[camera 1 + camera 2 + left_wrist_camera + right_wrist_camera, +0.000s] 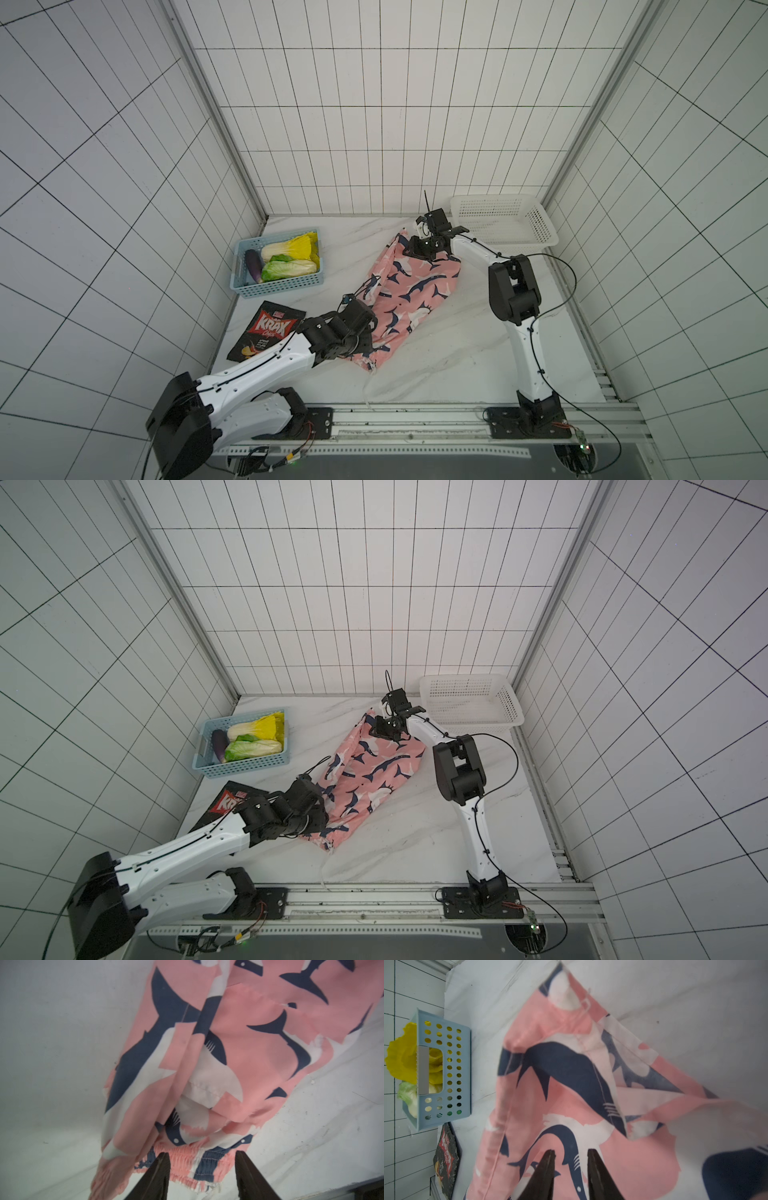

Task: Roll up the shorts
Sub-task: Adjust the shorts at the center of the board.

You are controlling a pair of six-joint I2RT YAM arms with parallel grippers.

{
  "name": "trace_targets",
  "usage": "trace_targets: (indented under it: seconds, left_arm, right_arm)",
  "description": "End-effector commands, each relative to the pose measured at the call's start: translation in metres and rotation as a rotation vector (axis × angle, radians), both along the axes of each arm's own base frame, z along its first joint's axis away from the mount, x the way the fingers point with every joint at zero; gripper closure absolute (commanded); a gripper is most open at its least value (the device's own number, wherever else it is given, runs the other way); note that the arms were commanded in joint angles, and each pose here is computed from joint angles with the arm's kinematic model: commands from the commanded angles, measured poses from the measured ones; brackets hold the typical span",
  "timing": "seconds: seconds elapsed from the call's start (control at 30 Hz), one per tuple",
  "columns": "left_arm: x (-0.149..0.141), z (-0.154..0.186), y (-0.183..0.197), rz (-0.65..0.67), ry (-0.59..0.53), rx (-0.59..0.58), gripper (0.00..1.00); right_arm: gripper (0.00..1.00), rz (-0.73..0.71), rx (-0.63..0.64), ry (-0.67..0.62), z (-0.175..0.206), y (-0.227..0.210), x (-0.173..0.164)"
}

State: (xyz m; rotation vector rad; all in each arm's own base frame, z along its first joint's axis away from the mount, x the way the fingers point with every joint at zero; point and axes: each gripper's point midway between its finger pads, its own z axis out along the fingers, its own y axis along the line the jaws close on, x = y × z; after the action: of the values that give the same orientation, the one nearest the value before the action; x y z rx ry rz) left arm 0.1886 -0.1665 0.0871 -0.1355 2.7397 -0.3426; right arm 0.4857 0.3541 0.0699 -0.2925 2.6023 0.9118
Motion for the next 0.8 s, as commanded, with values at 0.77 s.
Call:
trace_targets:
  seconds: [0.77]
  left_arm:
    - [0.021,-0.016,0.043,0.195,-0.085,0.112,0.26]
  right_arm:
    - [0.48,-0.119,-0.253,-0.106,0.040,-0.086,-0.144]
